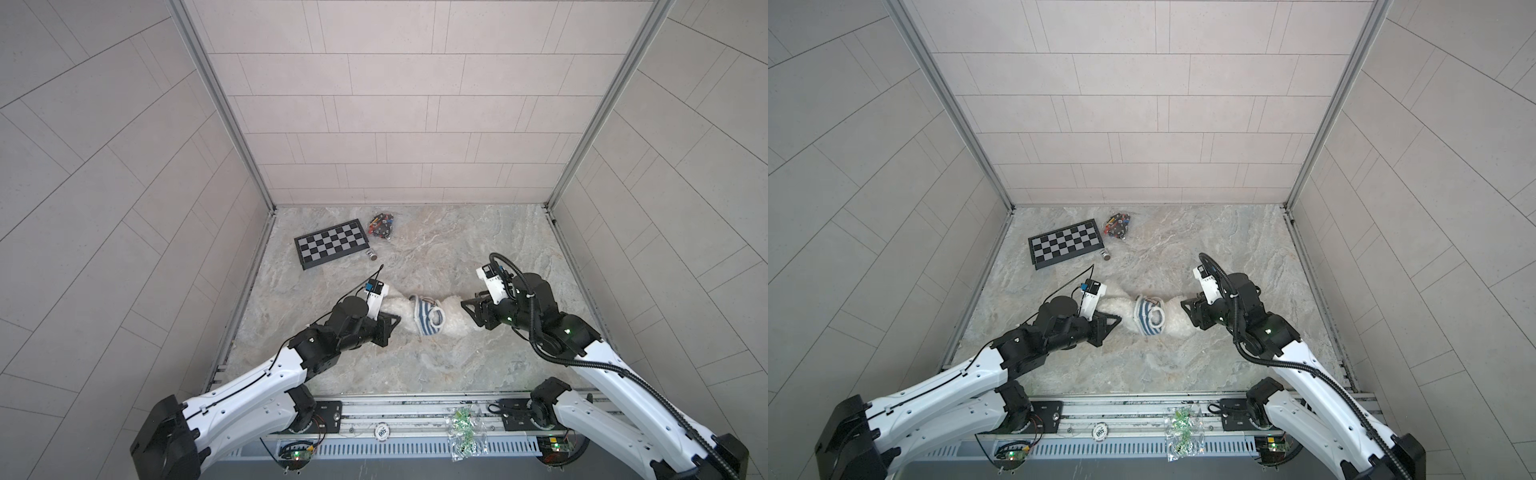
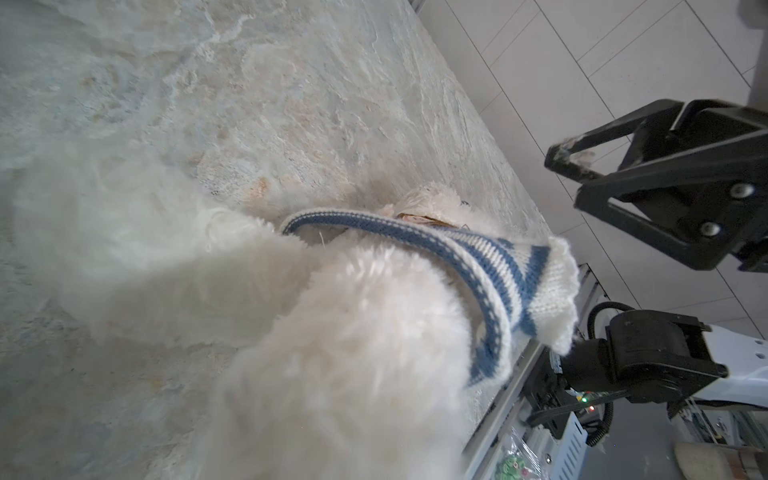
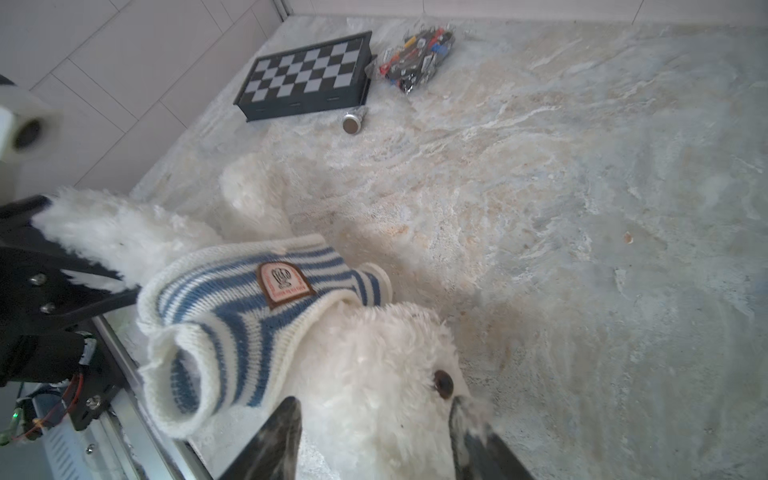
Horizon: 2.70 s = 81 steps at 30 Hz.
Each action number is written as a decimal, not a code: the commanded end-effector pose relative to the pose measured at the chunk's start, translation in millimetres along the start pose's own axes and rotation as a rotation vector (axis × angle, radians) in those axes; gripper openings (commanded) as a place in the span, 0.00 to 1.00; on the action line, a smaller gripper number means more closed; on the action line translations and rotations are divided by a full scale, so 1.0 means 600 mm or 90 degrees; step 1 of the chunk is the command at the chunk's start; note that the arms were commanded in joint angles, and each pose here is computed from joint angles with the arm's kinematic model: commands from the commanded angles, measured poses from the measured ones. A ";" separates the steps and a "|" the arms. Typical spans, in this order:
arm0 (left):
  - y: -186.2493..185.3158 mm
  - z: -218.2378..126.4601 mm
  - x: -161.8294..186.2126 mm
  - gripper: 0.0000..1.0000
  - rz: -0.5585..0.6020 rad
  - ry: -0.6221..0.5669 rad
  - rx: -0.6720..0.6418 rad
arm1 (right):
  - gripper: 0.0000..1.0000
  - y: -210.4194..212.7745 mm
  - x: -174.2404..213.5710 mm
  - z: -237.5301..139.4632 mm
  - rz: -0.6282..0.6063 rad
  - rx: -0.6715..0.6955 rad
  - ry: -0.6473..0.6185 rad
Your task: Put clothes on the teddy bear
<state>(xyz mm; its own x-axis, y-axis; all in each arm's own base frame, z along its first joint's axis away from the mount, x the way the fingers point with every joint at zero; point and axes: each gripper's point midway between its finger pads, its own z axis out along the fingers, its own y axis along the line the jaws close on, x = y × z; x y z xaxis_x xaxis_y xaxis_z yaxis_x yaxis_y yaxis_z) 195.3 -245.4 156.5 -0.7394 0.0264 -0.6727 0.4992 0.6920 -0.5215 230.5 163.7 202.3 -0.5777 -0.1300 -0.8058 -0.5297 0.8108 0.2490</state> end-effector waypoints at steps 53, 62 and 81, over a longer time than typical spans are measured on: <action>0.033 0.005 -0.087 0.56 0.024 0.096 -0.117 | 0.38 -0.050 0.083 0.201 -0.101 0.078 0.186; -0.026 0.088 -0.087 0.46 0.072 0.129 -0.060 | 0.51 -0.038 0.040 0.148 -0.114 0.070 0.090; 0.054 0.197 -0.108 0.42 0.035 0.126 -0.083 | 0.66 -0.027 0.104 0.152 -0.077 0.069 0.117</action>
<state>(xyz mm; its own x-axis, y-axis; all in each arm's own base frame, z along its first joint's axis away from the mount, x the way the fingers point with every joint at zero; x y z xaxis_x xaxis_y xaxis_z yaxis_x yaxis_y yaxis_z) 303.5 -302.3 113.6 -0.8138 0.2006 -0.5455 0.4638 0.7898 -0.4015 248.9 195.1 99.8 -0.6244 -0.3519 -0.6973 -0.5681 0.8174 0.0962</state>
